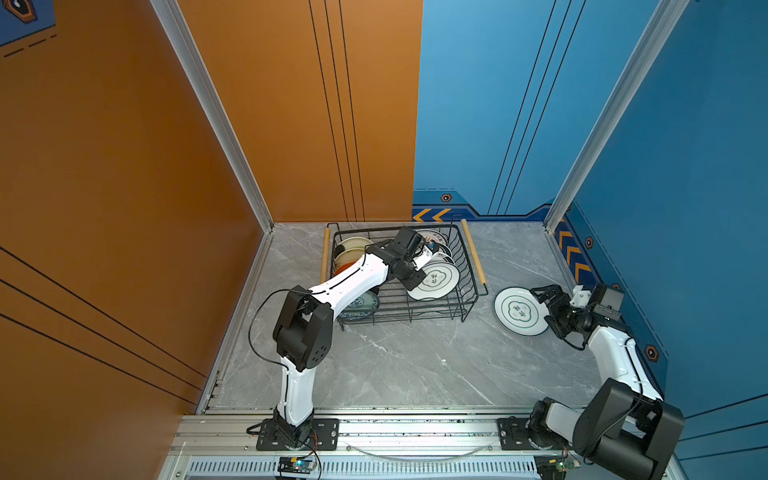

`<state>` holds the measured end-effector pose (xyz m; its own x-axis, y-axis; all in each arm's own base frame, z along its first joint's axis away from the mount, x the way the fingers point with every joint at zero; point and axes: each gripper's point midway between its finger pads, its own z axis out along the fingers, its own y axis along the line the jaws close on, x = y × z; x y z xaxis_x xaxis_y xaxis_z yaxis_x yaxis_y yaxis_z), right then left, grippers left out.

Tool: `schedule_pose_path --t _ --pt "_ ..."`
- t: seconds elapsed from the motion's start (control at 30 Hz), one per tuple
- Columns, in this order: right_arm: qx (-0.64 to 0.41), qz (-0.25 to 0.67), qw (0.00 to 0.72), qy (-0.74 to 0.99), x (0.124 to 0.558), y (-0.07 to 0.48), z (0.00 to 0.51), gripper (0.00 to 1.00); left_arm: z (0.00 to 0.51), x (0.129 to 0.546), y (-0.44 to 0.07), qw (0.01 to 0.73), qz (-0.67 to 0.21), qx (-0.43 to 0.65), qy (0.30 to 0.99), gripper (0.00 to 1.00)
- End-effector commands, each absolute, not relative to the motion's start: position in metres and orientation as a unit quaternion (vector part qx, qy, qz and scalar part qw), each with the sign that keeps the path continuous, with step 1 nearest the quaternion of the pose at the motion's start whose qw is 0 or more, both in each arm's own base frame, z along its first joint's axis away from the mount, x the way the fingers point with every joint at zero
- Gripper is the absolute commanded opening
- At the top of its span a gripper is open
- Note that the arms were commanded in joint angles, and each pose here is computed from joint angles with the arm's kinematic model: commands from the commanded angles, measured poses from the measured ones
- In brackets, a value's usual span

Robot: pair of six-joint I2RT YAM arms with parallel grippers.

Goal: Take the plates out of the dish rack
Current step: 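Lift the plate out with the left gripper while the right reaches toward it, then grasp the plate's rim with the right gripper beside the left gripper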

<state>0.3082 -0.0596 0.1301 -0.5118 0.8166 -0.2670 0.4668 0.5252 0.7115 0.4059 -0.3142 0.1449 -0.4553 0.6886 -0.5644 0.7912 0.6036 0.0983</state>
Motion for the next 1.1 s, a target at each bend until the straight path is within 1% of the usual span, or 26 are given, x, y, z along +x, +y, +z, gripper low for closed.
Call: schedule_pose_path --t 0.0,0.23,0.37,0.57,0.8,0.9,0.97,1.07 --pt "0.372 0.301 0.309 0.822 0.311 -0.052 0.146 1.0 0.152 0.392 -0.314 0.271 -0.102 0.431 0.855 0.07" --pt "0.344 0.305 0.318 0.829 0.318 -0.042 0.158 1.0 0.165 0.387 -0.309 0.28 -0.101 0.43 0.852 0.02" --pt "0.306 0.311 0.336 0.835 0.327 -0.031 0.18 1.0 0.182 0.383 -0.304 0.293 -0.102 0.425 0.85 0.01" --pt "0.249 0.281 0.357 0.855 0.34 -0.01 0.214 1.0 0.216 0.371 -0.297 0.321 -0.11 0.416 0.844 0.0" --pt "0.178 0.299 0.389 0.853 0.351 0.029 0.259 1.0 0.268 0.349 -0.293 0.356 -0.154 0.391 0.835 0.0" --pt "0.161 0.326 0.417 0.833 0.352 0.041 0.282 1.0 0.29 0.344 -0.285 0.375 -0.165 0.358 0.839 0.0" --pt "0.151 0.349 0.437 0.815 0.353 0.051 0.298 1.0 0.306 0.345 -0.276 0.385 -0.184 0.309 0.85 0.0" --pt "0.131 0.383 0.449 0.797 0.352 0.071 0.313 1.0 0.324 0.344 -0.268 0.392 -0.224 0.233 0.861 0.0"
